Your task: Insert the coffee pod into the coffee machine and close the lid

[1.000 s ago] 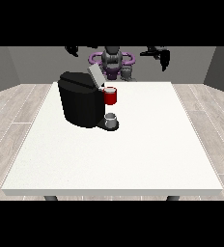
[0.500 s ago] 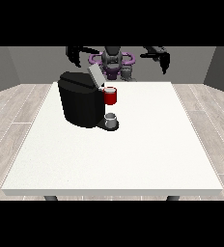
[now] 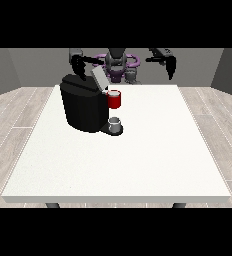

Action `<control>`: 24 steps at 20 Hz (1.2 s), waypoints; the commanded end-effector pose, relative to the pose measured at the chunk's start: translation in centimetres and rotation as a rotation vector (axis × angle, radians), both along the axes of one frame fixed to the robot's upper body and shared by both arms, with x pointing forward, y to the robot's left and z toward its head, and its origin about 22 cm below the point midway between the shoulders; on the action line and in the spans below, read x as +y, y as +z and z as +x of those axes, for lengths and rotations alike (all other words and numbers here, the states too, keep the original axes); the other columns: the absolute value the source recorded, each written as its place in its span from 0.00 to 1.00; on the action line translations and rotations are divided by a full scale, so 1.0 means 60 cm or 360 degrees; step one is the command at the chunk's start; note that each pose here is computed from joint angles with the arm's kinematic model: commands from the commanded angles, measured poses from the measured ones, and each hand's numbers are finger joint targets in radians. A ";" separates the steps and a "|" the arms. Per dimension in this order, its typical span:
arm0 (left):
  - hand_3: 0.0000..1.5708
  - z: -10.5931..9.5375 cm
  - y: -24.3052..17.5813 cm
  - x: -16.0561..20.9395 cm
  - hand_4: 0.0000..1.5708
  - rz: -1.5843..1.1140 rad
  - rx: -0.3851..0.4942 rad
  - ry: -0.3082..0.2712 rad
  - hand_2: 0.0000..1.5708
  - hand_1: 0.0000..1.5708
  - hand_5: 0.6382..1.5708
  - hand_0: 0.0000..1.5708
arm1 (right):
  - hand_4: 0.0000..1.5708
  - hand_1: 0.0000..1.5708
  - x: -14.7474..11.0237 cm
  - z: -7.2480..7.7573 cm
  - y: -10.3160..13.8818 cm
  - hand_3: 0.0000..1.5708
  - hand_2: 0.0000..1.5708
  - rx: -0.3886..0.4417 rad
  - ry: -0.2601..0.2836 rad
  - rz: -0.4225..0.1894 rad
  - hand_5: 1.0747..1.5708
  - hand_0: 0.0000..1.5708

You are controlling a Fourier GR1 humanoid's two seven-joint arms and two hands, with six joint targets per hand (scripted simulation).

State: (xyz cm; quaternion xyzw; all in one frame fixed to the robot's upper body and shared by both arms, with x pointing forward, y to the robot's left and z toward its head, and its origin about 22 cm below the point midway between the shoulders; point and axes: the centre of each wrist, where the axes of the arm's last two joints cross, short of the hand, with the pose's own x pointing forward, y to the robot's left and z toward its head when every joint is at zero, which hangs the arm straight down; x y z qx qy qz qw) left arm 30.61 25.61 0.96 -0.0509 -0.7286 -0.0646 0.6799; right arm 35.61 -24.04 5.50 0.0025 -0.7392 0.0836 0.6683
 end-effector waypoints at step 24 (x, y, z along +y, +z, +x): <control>0.00 -0.018 0.005 0.015 0.00 0.0016 -0.0071 0.0086 0.00 0.00 1.00 0.00 | 0.05 0.00 0.052 0.073 0.057 0.00 0.00 -0.0123 0.0135 -0.0111 1.00 0.00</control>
